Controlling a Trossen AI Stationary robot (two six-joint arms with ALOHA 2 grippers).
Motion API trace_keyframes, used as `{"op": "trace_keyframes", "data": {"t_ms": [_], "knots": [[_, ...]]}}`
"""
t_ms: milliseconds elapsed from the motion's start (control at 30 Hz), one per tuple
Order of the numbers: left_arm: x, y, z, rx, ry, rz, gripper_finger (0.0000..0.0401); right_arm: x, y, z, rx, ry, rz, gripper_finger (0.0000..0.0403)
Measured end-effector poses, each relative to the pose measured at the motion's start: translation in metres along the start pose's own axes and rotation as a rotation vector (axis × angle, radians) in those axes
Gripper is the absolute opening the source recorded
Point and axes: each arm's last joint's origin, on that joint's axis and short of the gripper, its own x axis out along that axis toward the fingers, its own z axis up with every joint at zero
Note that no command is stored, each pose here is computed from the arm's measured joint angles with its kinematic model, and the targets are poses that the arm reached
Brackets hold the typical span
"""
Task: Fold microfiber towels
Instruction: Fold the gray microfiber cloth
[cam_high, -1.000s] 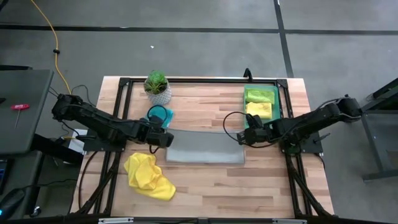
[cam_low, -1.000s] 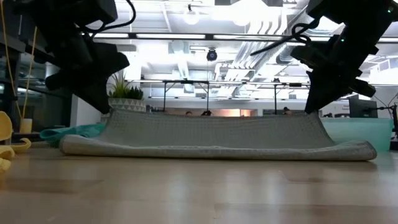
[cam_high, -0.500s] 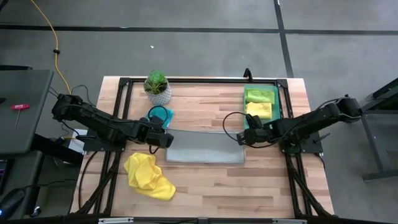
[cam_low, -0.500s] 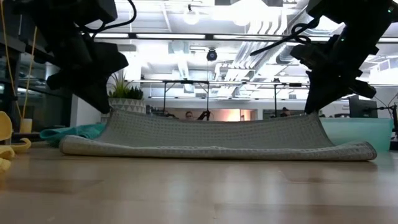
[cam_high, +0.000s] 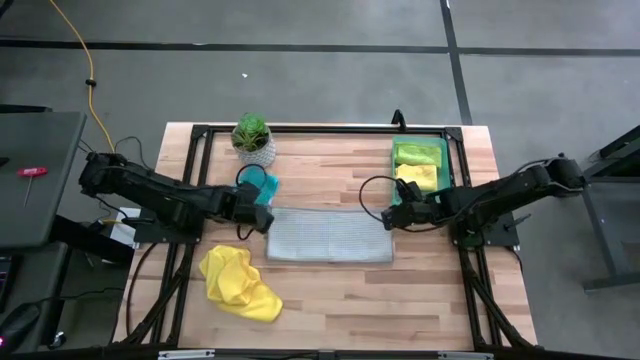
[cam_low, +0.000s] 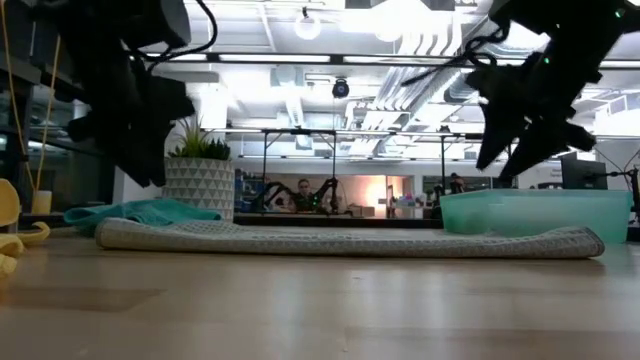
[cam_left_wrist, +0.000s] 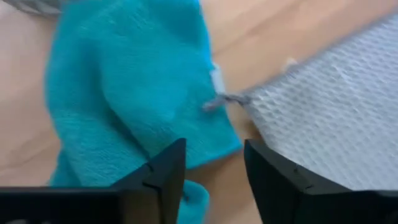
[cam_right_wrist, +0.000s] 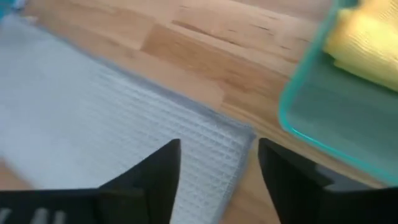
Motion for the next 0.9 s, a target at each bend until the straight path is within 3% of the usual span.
{"op": "trace_keyframes", "data": {"t_ms": [133,267,367,533,633,900], "knots": [[-0.015,-0.001,0.005,0.074,0.069,-0.216,0.0193,-0.015,0.011,0.011,-0.107,0.043,0.113,0.0234],[-0.035,-0.014,0.002,0.207,0.062,-0.484,0.0204,-0.029,0.026,0.013,-0.286,0.124,0.289,0.0240],[-0.042,-0.025,-0.012,0.351,0.043,-0.557,0.0199,-0.031,0.035,0.004,-0.431,0.187,0.385,0.0238],[-0.037,-0.045,-0.045,0.621,0.037,-0.531,0.0183,-0.024,0.043,-0.016,-0.624,0.237,0.397,0.0231],[-0.029,-0.057,-0.062,0.739,0.019,-0.507,0.0174,-0.018,0.047,-0.023,-0.645,0.246,0.381,0.0227],[0.002,-0.072,-0.085,0.910,0.032,-0.398,0.0161,-0.010,0.049,-0.026,-0.650,0.258,0.360,0.0225]]}}
